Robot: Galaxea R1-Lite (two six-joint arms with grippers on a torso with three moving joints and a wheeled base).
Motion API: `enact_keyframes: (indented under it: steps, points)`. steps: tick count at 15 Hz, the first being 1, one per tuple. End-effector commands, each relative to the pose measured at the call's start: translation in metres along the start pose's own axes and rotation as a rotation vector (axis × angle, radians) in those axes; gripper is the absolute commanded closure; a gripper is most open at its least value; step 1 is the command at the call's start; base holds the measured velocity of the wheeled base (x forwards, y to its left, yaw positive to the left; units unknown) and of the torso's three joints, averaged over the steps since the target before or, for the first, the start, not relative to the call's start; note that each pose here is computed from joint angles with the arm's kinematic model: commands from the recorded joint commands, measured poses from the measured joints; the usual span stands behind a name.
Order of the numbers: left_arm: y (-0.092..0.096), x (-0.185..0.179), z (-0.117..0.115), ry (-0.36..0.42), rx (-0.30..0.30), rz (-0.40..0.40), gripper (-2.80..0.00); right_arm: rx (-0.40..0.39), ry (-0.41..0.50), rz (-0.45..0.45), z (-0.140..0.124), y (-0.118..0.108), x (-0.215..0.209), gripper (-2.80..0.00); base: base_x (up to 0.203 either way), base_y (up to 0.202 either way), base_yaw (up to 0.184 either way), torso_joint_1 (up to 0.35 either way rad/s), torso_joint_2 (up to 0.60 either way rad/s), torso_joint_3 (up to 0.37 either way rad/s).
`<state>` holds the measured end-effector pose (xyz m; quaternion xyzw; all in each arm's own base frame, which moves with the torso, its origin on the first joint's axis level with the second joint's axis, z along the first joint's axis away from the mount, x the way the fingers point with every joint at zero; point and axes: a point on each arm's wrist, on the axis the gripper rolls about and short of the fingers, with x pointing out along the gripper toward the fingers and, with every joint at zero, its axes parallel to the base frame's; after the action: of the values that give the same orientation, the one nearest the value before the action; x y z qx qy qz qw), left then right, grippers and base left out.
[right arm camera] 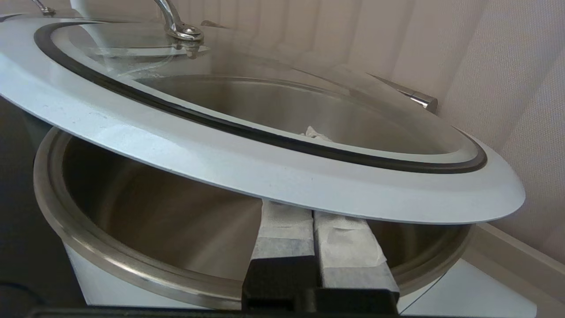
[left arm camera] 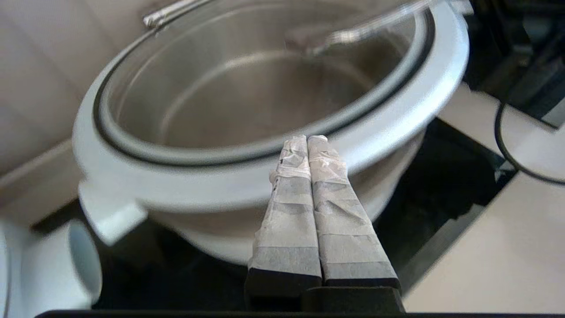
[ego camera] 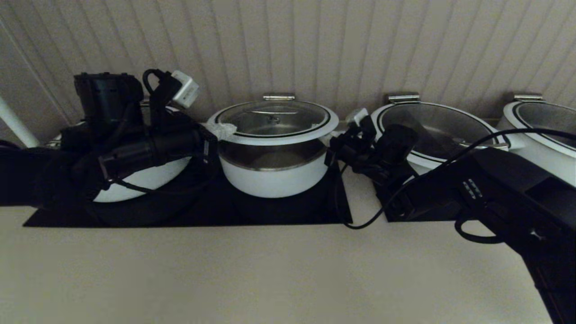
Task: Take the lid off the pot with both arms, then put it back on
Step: Hold the pot lid with the right arm
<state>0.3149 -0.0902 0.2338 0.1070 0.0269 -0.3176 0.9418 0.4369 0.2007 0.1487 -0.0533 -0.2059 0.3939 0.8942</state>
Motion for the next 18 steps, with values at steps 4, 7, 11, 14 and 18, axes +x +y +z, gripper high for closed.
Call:
enact_keyframes:
  steps: [4,7,11,14,18]
  points:
    - [-0.018,-0.035,-0.016,0.051,-0.013,-0.015,0.00,-0.006,-0.008,0.001,0.001,-0.001,0.000,0.00,0.000,0.000,0.000,0.000,0.00,0.000]
    - [-0.028,-0.047,-0.034,0.100,-0.012,-0.033,0.00,-0.007,-0.007,-0.003,0.001,-0.003,-0.001,0.00,0.000,0.000,0.000,0.000,0.00,0.000]
    - [-0.034,-0.043,-0.050,0.113,-0.013,-0.046,0.00,-0.008,-0.006,-0.004,0.001,-0.003,-0.001,0.00,0.000,0.000,0.000,0.000,0.00,0.000]
    - [-0.030,-0.025,-0.054,0.085,-0.004,-0.043,0.00,-0.008,-0.007,-0.004,0.001,-0.003,-0.001,0.00,0.000,0.000,0.000,0.000,0.00,0.000]
    - [-0.025,-0.004,-0.044,0.041,0.011,-0.050,0.00,-0.009,-0.010,-0.003,0.002,-0.003,-0.001,0.00,0.000,0.000,0.000,0.000,0.00,0.000]
